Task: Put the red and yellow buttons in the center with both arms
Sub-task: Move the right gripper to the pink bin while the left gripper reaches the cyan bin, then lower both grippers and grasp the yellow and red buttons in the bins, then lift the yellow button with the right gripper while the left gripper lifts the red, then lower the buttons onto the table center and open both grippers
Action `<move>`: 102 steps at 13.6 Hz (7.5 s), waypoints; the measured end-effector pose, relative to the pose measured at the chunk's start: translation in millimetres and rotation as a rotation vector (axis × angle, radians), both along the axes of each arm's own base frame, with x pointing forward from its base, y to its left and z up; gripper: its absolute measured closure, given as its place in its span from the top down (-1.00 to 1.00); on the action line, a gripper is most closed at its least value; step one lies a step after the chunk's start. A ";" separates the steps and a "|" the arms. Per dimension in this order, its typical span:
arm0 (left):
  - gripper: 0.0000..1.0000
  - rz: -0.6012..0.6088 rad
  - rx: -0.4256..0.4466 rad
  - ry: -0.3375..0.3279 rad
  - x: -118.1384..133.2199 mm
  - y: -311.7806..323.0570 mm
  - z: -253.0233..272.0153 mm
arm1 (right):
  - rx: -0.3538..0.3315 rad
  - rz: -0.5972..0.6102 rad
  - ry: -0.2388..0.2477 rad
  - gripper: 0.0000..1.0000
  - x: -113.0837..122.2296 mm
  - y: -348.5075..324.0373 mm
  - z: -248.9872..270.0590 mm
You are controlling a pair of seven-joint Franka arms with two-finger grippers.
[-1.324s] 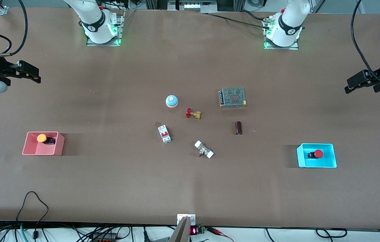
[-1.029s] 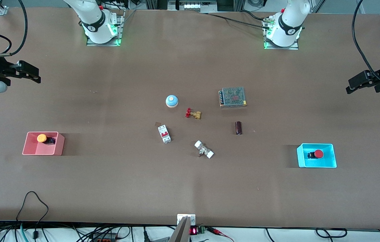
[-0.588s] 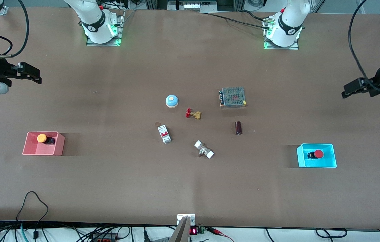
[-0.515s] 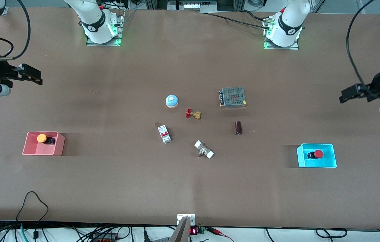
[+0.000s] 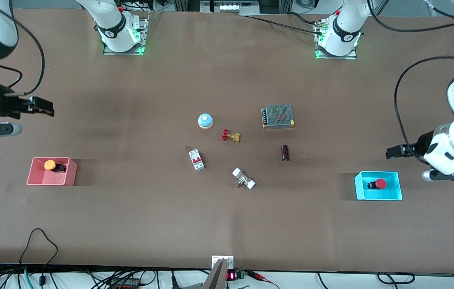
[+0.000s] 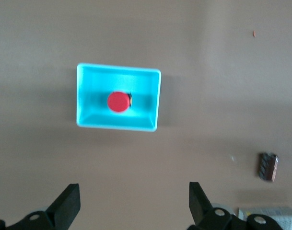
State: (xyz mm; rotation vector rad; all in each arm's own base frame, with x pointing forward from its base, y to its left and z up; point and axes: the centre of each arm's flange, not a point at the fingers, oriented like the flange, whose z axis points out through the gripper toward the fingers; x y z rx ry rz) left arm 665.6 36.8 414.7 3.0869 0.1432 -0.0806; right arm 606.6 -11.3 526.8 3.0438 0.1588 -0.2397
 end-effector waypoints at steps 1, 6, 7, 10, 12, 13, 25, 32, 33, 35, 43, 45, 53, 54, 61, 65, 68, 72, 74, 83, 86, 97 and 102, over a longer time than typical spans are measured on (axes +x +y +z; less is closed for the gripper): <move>1.00 0.004 0.003 -0.029 7.1 2.0 -16.0 | -0.024 0.002 -0.014 1.00 7.1 -7.2 -8.8; 1.00 0.023 0.015 -0.099 26.7 18.8 -90.8 | -0.056 -0.014 -0.094 1.00 44.6 -44.9 -79.5; 1.00 0.026 0.015 -0.097 28.1 21.6 -103.9 | -0.055 -0.024 -0.108 1.00 50.1 -55.9 -94.6; 1.00 0.007 0.012 -0.078 28.8 24.9 -133.4 | -0.049 -0.013 -0.170 1.00 59.7 -87.8 -141.8; 1.00 -0.032 0.011 -0.084 30.5 26.5 -148.2 | -0.044 -0.001 -0.223 1.00 55.1 -101.5 -173.9; 1.00 -0.042 0.012 -0.093 31.8 28.1 -156.3 | -0.041 0.004 -0.241 1.00 50.6 -104.3 -189.0; 1.00 -0.067 0.013 -0.102 31.9 47.4 -198.2 | -0.024 0.020 -0.243 1.00 30.7 -132.9 -255.6; 0.97 -0.049 0.005 -0.090 31.1 42.5 -205.6 | 0.042 0.041 -0.235 1.00 29.0 -138.4 -284.0; 0.95 -0.049 0.004 -0.088 30.8 42.2 -207.0 | 0.042 0.043 -0.235 1.00 29.1 -138.3 -287.4; 0.93 -0.049 0.004 -0.084 30.5 41.9 -207.5 | 0.042 0.049 -0.236 1.00 29.2 -138.3 -289.4; -0.16 -0.050 0.002 -0.079 30.3 40.9 -206.1 | 0.043 0.053 -0.235 0.31 29.1 -138.4 -291.0; -0.16 -0.050 0.002 -0.078 30.2 40.8 -206.7 | 0.043 0.053 -0.235 0.17 29.1 -138.4 -291.0; -0.16 -0.062 -0.002 -0.057 29.3 34.6 -174.3 | 0.045 0.081 -0.233 -0.19 29.2 -138.3 -291.2; -0.16 -0.067 0.000 -0.065 29.9 31.4 -157.1 | 0.045 0.083 -0.235 -0.19 29.7 -138.3 -290.4; -0.16 -0.072 -0.001 -0.012 -3.4 -20.2 -61.8 | 0.062 0.127 -0.163 -0.19 24.0 -118.0 -148.3; -0.16 -0.016 -0.015 0.102 -51.8 -98.0 -68.9 | 0.077 0.026 -0.142 -0.19 12.2 -12.2 -91.9; -0.16 -0.003 -0.062 0.146 -87.2 -139.3 -100.7 | 0.089 -0.043 -0.112 -0.19 4.5 74.8 -111.6; -0.16 0.004 -0.067 0.087 -117.5 -147.9 -145.1 | 0.094 -0.067 -0.142 -0.19 -1.1 111.5 -161.7; -0.16 0.000 -0.068 0.034 -131.0 -153.1 -163.9 | 0.078 -0.069 -0.166 -0.19 -8.1 118.1 -195.5; -0.16 0.013 -0.065 -0.031 -152.8 -150.2 -204.1 | 0.070 -0.056 -0.219 -0.19 -42.1 159.7 -274.1; -0.16 0.018 -0.066 -0.038 -152.7 -149.9 -212.4 | 0.059 -0.039 -0.231 -0.19 -42.1 160.7 -286.8; 1.00 0.011 -0.085 -0.098 -104.8 -145.4 -54.5 | 0.026 -0.034 -0.252 0.29 -42.2 160.8 -302.2; 1.00 0.070 -0.082 -0.167 -62.6 -60.4 49.9 | 0.035 -0.050 -0.306 1.00 -23.0 159.7 -277.5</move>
